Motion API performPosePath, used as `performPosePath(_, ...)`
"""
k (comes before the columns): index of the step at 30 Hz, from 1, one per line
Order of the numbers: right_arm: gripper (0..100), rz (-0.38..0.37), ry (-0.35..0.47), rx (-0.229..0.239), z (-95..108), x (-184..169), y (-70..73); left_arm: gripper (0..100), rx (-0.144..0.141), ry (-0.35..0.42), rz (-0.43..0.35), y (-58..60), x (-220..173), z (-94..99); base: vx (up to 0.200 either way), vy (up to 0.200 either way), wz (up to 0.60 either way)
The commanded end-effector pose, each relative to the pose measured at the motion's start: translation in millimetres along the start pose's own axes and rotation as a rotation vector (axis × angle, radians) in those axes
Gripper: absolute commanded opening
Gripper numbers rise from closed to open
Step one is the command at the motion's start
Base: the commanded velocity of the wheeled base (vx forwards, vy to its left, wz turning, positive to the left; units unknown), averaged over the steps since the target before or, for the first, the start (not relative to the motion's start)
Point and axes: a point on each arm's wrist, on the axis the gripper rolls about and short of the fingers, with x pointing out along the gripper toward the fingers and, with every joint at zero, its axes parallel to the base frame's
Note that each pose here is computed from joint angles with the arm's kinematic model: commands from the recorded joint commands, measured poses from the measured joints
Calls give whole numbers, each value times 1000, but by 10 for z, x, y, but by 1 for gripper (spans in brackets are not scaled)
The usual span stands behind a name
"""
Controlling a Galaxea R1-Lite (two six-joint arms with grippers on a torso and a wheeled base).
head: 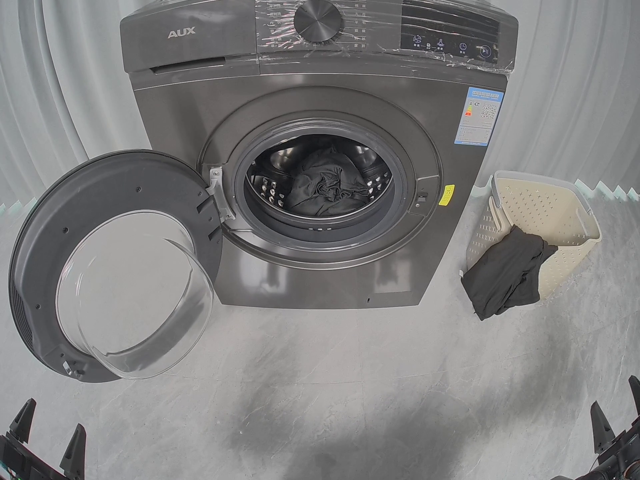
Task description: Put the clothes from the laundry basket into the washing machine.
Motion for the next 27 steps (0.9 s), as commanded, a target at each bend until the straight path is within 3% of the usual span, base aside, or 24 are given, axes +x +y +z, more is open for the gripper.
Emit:
performPosePath(1, 100, 0, 5, 1, -52, 4, 1, 100, 0, 4, 0, 1, 3, -43, 0, -200, 0)
performPosePath(27, 100, 0, 5, -1, -52, 4, 1, 100, -3, 6, 2, 2, 4, -47, 0, -200, 0)
